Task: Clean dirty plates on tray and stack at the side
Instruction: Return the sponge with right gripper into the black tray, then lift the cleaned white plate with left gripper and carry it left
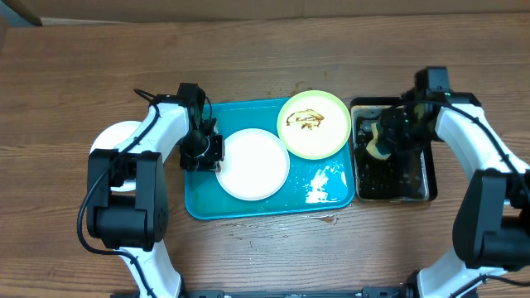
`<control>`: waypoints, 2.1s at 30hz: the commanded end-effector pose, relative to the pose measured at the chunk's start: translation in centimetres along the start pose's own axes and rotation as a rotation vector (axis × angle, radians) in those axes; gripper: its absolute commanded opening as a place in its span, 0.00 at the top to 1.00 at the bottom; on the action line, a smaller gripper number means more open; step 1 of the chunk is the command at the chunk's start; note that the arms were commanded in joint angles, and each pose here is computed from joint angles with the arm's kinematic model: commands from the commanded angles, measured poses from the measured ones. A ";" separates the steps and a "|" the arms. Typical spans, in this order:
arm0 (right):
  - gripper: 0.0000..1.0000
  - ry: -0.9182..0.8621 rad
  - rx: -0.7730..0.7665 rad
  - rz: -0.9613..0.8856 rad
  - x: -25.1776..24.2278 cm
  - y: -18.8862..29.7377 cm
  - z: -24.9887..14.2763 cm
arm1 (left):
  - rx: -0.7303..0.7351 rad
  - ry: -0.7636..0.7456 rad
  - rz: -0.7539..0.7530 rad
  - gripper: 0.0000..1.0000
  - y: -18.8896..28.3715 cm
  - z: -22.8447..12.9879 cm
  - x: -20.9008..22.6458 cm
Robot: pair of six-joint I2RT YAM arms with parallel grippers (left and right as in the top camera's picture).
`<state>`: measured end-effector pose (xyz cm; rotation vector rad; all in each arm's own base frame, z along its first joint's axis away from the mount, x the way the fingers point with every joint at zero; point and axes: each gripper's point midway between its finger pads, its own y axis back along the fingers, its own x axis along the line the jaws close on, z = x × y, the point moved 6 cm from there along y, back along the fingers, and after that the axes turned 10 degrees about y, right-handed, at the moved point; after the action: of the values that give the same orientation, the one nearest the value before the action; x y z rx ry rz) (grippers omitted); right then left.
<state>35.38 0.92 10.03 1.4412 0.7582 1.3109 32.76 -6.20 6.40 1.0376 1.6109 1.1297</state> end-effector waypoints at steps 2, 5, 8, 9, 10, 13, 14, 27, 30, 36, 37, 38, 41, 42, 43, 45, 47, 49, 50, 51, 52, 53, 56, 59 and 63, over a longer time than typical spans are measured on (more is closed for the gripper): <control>0.96 -0.072 0.032 0.179 -0.9 -1.4 -0.3 | 0.020 -0.001 0.007 0.96 -0.7 -0.2 -0.1; 0.96 -0.092 0.034 0.184 -1.7 -1.9 -0.6 | 0.020 -0.001 0.007 0.96 -0.7 -0.2 -0.1; 0.95 -0.101 0.043 0.179 -1.9 -2.1 -0.9 | 0.021 -0.001 0.007 0.96 -0.7 -0.2 -0.1; 0.94 -0.102 0.045 0.178 -1.9 -2.1 -0.9 | 0.021 -0.001 0.007 0.96 -0.7 -0.2 -0.1; 0.92 -0.103 0.049 0.179 -1.9 -2.1 -1.0 | 0.020 -0.001 0.007 0.96 -0.7 -0.2 -0.1; 0.92 -0.103 0.058 0.232 -1.3 -1.9 -1.0 | 0.021 -0.001 0.007 0.96 -0.7 -0.2 -0.1; 0.92 -0.086 0.058 0.270 -0.8 -1.6 -0.9 | 0.021 -0.001 0.007 0.96 -0.7 -0.2 -0.1; 0.96 0.063 -0.064 0.044 -2.0 1.1 1.8 | 0.030 0.002 0.011 0.96 -0.7 -0.4 0.0; 0.96 0.083 -0.064 0.011 -2.9 -0.2 1.1 | 0.030 0.002 0.011 0.96 -0.7 -0.4 0.0; 0.96 0.060 -0.055 0.013 -4.7 -4.4 -2.3 | 0.030 0.002 0.011 0.96 -0.7 -0.4 0.0; 0.96 0.042 -0.052 0.014 -4.9 -4.9 -2.8 | 0.030 0.002 0.011 0.96 -0.7 -0.4 0.0; 0.96 0.027 -0.047 0.026 -5.0 -5.4 -3.5 | 0.031 0.002 0.011 0.96 -0.7 -0.4 0.0; 0.96 0.028 -0.041 0.133 -4.0 -5.5 -3.8 | 0.035 0.003 0.012 0.96 -0.7 -0.5 0.0; 0.96 0.035 -0.050 0.173 -3.4 -5.1 -3.4 | 0.035 0.003 0.013 0.96 -0.7 -0.5 0.0; 0.96 0.039 -0.058 0.205 -3.0 -4.6 -3.0 | 0.036 0.003 0.013 0.96 -0.7 -0.5 0.0; 0.96 0.049 -0.077 0.237 -2.1 -3.1 -1.8 | 0.036 0.003 0.012 0.96 -0.7 -0.5 0.0; 0.96 0.059 -0.100 0.225 -1.4 -1.0 -0.4 | 0.035 0.003 0.013 0.96 -0.7 -0.5 0.0; 0.96 0.066 -0.130 0.177 -1.0 1.2 0.8 | 0.036 0.003 0.013 0.96 -0.7 -0.5 0.0; 0.96 0.068 -0.143 0.150 -0.9 2.3 1.2 | 0.037 0.003 0.013 0.96 -0.7 -0.5 0.0; 0.96 0.070 -0.162 0.117 -0.8 3.5 1.7 | 0.037 0.004 0.013 0.96 -0.7 -0.6 0.0; 0.96 0.073 -0.177 0.093 -0.7 4.5 2.0 | 0.037 0.004 0.013 0.96 -0.7 -0.6 0.0; 0.96 0.074 -0.185 0.077 -0.7 5.0 2.1 | 0.037 0.004 0.013 0.96 -0.7 -0.6 0.0; 0.96 0.056 -0.163 0.000 -1.5 5.2 1.4 | 0.038 0.004 0.013 0.96 -0.7 -0.6 0.0; 0.96 0.042 -0.120 -0.017 -2.3 3.7 0.2 | 0.037 0.004 0.013 0.96 -0.7 -0.6 0.0; 0.96 0.034 -0.100 -0.019 -3.4 1.0 -1.5 | 0.038 0.004 0.014 0.96 -0.7 -0.6 0.0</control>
<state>34.72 -2.10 12.26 1.3081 0.6761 1.3857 32.49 -6.23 6.43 1.0497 1.6208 1.1246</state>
